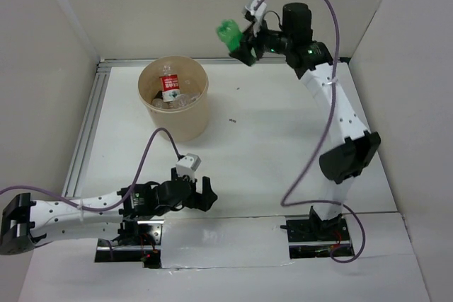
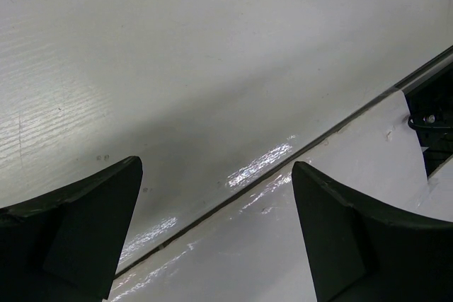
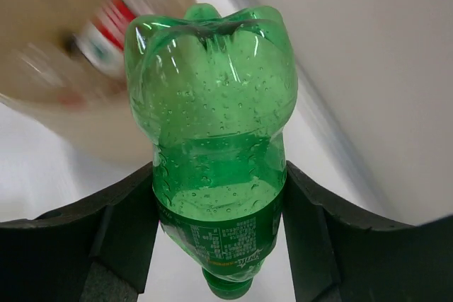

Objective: Put the plastic bottles in the bin

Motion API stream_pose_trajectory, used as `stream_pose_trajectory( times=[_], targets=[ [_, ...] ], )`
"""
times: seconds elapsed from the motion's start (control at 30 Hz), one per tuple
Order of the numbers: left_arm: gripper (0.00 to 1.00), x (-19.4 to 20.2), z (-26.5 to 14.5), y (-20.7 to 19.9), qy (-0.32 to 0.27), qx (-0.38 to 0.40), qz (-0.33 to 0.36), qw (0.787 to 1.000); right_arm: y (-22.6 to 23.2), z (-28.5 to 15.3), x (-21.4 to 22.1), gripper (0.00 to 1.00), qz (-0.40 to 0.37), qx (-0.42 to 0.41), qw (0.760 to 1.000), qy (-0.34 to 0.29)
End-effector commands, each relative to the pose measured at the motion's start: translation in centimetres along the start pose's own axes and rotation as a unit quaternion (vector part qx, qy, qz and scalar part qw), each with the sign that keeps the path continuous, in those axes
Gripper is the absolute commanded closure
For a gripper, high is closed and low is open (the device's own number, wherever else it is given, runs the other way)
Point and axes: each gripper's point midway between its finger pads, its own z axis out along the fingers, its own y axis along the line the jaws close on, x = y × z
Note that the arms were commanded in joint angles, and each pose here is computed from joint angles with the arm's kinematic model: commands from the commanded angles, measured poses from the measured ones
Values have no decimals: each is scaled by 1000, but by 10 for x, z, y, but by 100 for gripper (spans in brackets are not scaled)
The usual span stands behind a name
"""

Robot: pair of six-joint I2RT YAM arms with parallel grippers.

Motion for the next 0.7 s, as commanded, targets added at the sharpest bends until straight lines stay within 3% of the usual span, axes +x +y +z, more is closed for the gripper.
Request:
stream_pose_trajectory(
  times=[0.0,0.07,0.27,0.53,0.67],
  targets=[
    [0,-6,-3,-2,-19,8,-17,1000,90,0,-127,85,-55,-73,982,-163],
    [0,-5,-4,0,-20,9,-17,1000,122,17,-141,85,-46,-98,979,-174],
    [0,-9,-10,5,-29,5,-15,999,162,76,-142,85,-36,-125,977,-166],
    [0,-12,-18,11,-38,-1,-25,999,154,136,-117,70,-16,-107,984,-145],
    [0,-15,-19,8,-41,2,-27,999,158,138,-111,0,-19,-126,984,-121]
  ],
)
